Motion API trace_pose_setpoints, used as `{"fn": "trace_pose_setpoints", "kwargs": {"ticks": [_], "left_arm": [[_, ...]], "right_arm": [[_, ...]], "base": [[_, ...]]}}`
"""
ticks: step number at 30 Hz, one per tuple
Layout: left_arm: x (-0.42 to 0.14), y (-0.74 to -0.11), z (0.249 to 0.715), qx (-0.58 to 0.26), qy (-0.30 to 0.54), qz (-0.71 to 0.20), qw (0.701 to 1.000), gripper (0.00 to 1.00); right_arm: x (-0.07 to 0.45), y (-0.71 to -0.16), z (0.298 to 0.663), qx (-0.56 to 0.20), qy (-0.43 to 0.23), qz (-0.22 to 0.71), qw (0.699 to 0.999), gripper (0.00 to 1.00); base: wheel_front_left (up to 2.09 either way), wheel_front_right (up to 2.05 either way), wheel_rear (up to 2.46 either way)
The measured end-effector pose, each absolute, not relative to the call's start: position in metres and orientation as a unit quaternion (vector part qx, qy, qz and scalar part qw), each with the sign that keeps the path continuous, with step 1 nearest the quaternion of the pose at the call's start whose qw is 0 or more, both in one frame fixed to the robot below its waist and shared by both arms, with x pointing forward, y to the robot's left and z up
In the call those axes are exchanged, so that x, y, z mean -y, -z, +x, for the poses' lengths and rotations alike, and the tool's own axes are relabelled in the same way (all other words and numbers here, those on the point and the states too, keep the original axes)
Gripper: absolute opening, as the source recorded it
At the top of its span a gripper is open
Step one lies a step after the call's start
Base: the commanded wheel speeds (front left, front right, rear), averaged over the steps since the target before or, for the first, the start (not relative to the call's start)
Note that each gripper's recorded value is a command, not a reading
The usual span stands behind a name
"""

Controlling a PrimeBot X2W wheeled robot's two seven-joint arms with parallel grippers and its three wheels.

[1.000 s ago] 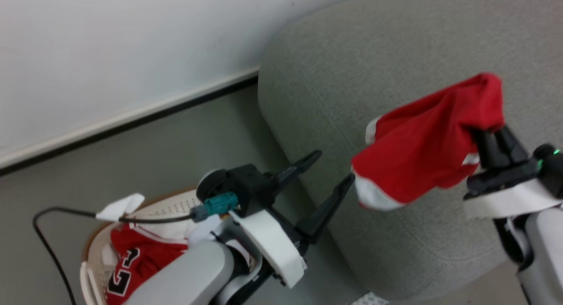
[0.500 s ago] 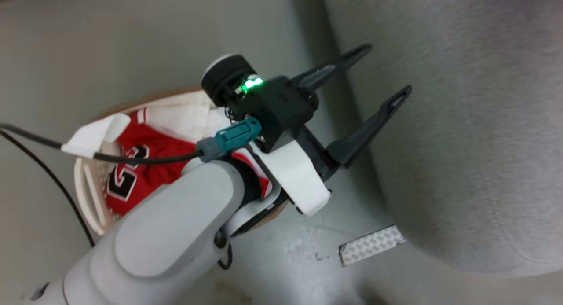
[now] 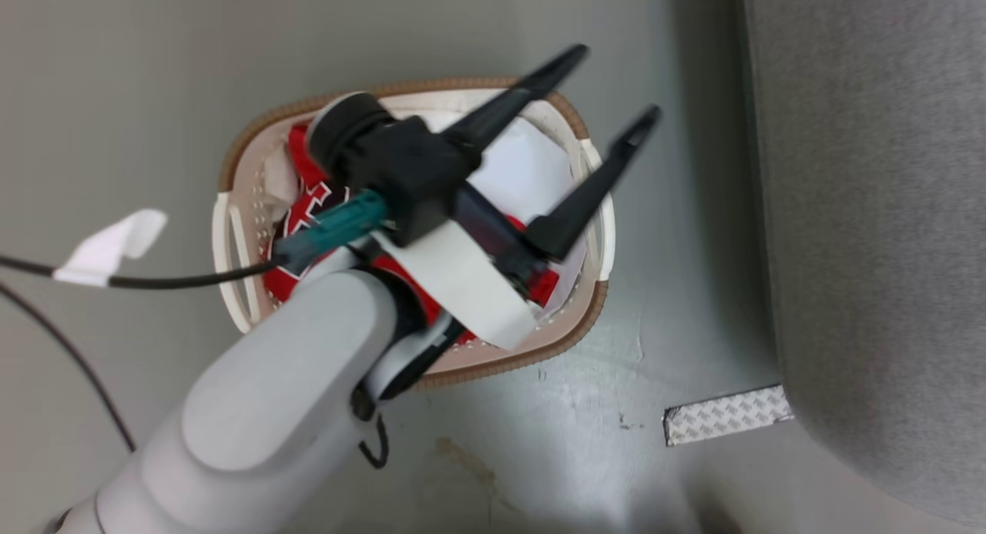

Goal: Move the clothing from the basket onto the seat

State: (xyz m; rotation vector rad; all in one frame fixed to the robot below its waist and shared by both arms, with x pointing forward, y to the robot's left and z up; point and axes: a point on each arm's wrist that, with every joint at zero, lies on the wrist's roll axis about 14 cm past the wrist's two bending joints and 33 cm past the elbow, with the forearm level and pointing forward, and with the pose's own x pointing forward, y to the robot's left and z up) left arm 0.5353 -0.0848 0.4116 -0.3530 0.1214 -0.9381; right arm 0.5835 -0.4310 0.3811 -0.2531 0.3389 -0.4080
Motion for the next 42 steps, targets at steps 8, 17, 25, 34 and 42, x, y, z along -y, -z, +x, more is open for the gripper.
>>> {"fn": "trace_pose_setpoints", "kwargs": {"ticks": [8,17,25,34,42], "left_arm": [[0.068,-0.429,0.533,-0.051,0.412,-0.17,0.894,1.0],[0.022,-0.452,0.513,-0.041,0.326,-0.139,0.934,1.0],[-0.044,-0.461,0.474,-0.055,0.228,-0.099,0.967,1.0],[-0.13,-0.479,0.412,-0.031,0.093,-0.062,0.993,1.0],[-0.163,-0.484,0.355,-0.013,0.042,-0.056,0.997,1.0]], "right_arm": [[0.405,-0.407,0.556,-0.129,0.168,-0.14,0.967,1.0],[0.353,-0.457,0.492,-0.066,0.105,-0.143,0.982,1.0],[0.279,-0.482,0.435,-0.011,0.048,-0.073,0.996,1.0],[0.189,-0.49,0.39,0.011,-0.042,-0.005,0.999,1.0],[0.168,-0.487,0.354,0.009,-0.054,0.03,0.998,1.0]], "base": [[0.0,0.0,0.0],[0.0,0.0,0.0],[0.0,0.0,0.0],[0.0,0.0,0.0],[0.0,0.0,0.0]]}}
